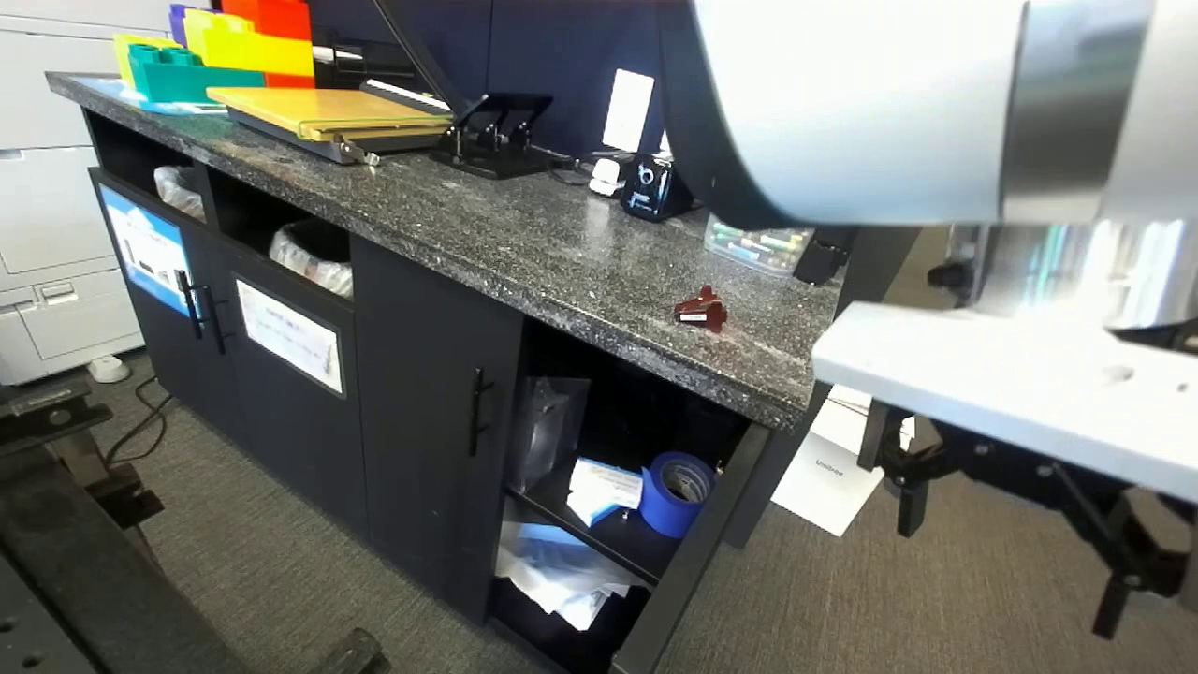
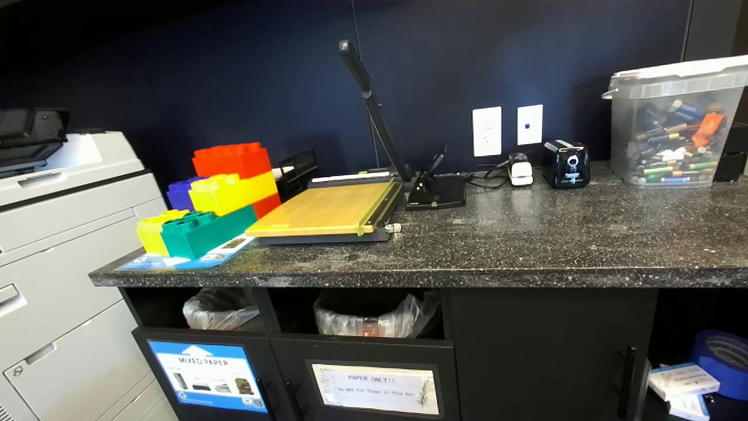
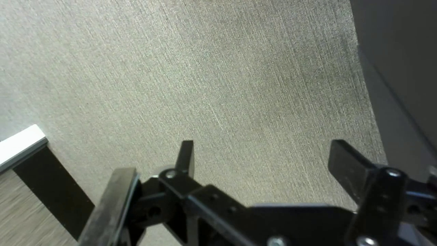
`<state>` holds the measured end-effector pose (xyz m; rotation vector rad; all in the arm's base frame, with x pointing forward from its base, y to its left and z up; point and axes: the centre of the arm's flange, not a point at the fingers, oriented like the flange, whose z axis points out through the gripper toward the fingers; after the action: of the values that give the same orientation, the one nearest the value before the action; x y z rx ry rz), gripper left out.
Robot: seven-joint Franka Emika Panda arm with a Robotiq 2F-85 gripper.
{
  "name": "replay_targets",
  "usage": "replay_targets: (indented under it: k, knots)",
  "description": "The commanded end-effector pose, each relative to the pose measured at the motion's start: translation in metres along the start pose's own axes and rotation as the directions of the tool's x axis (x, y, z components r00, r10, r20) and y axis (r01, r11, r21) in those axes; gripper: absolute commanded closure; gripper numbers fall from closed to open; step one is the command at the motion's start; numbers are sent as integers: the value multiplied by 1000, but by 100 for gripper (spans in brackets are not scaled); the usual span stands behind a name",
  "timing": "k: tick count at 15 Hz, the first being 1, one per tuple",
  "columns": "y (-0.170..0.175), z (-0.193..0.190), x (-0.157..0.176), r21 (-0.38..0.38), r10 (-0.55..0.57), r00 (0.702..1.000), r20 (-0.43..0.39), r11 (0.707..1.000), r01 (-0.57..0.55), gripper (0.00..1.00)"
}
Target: Close the right cabinet door
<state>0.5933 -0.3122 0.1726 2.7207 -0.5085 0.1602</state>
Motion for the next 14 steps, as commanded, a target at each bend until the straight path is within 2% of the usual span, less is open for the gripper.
replay_targets:
  k: [1,3,5,9,12,14]
  knots:
    - [-36,75,46,-61,-7,999,39,998,9,0]
    - [-57,117,46,-93,-27,997,73,995,34,0]
    - [-69,132,37,-111,-47,993,109,992,59,0]
    - [-74,134,19,-126,-86,978,192,986,111,0]
    - [-74,122,0,-106,-137,955,264,980,170,0]
    - [-84,120,-13,-65,-198,934,298,972,227,0]
